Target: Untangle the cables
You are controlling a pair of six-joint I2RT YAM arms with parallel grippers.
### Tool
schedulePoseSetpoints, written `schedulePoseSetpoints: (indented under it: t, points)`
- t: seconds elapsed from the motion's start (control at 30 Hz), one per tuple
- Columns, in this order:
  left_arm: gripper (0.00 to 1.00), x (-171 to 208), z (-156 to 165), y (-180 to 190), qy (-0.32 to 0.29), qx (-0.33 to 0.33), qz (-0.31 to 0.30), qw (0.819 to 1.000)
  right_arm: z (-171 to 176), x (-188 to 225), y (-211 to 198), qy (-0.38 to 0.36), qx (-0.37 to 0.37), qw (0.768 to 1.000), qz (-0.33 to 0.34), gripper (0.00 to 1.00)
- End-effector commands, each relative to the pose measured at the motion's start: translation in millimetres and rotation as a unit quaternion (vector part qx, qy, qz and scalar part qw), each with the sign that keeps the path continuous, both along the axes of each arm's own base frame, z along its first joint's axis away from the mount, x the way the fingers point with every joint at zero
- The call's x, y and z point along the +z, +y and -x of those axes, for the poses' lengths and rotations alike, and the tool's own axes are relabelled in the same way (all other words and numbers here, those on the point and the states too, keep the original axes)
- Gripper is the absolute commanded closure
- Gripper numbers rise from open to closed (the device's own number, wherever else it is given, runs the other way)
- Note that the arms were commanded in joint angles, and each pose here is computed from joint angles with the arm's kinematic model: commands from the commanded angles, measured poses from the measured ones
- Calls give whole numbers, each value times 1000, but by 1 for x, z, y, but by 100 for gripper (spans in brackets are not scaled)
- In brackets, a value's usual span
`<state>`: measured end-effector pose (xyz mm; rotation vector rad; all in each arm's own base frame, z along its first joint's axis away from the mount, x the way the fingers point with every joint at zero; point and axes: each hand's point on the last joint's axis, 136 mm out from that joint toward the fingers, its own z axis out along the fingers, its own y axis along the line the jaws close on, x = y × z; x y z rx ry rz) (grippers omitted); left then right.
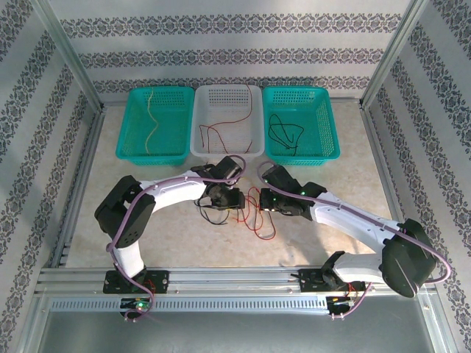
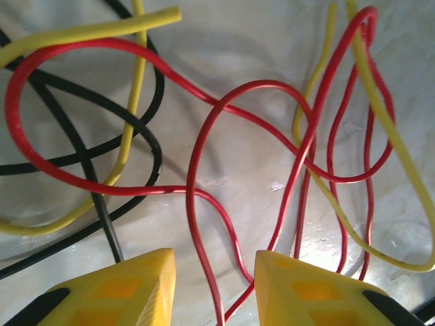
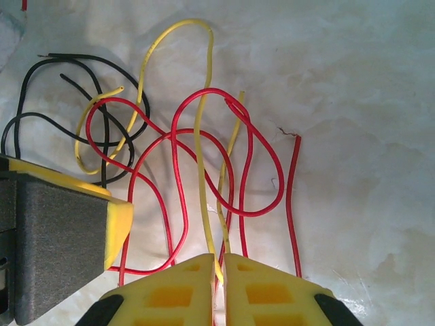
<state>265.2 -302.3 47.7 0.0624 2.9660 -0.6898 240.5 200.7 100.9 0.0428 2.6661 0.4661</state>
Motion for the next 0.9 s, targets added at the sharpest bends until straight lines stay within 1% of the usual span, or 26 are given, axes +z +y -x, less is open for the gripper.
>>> schedulePoseSetpoints:
  t: [0.0, 0.17, 0.23, 0.3, 0.43, 0.47, 0.53, 0.67, 0.73, 0.8, 0.87]
  points:
    - [64, -9, 10, 6, 16, -5, -34, 999, -2, 4, -3, -6, -7, 1000, -5, 86]
    - [65, -14, 9, 0, 24, -10, -29, 999, -2, 8, -4, -9, -7, 1000, -6, 86]
    - [67, -15, 8, -4, 26, -12, -25, 999, -2, 10, -5, -11, -8, 1000, -7, 86]
    - [73, -15, 8, -7, 26, -13, -24, 999, -2, 10, -6, -10, -10, 1000, -7, 86]
    - [88, -10, 9, -10, 20, -19, -21, 999, -1, 10, -7, -8, -11, 1000, -10, 86]
    - [94, -6, 9, -11, 16, -24, -16, 999, -1, 10, -8, -9, -12, 1000, -10, 86]
    - [100, 5, 9, -13, 8, -35, -4, 999, -2, 12, -9, -11, -12, 1000, -9, 86]
    - [100, 33, 14, -9, -19, -48, 13, 999, -4, 17, -9, -14, -12, 1000, -17, 84]
    - [100, 51, 14, -2, -46, -51, 14, 998, -5, 23, -6, -19, -8, 1000, -22, 80]
    - [100, 77, 15, 3, -80, -65, 23, 994, -7, 31, -2, -27, -5, 999, -34, 67]
    - [100, 101, 16, 8, -113, -72, 31, 991, -9, 40, 3, -36, -1, 998, -50, 59]
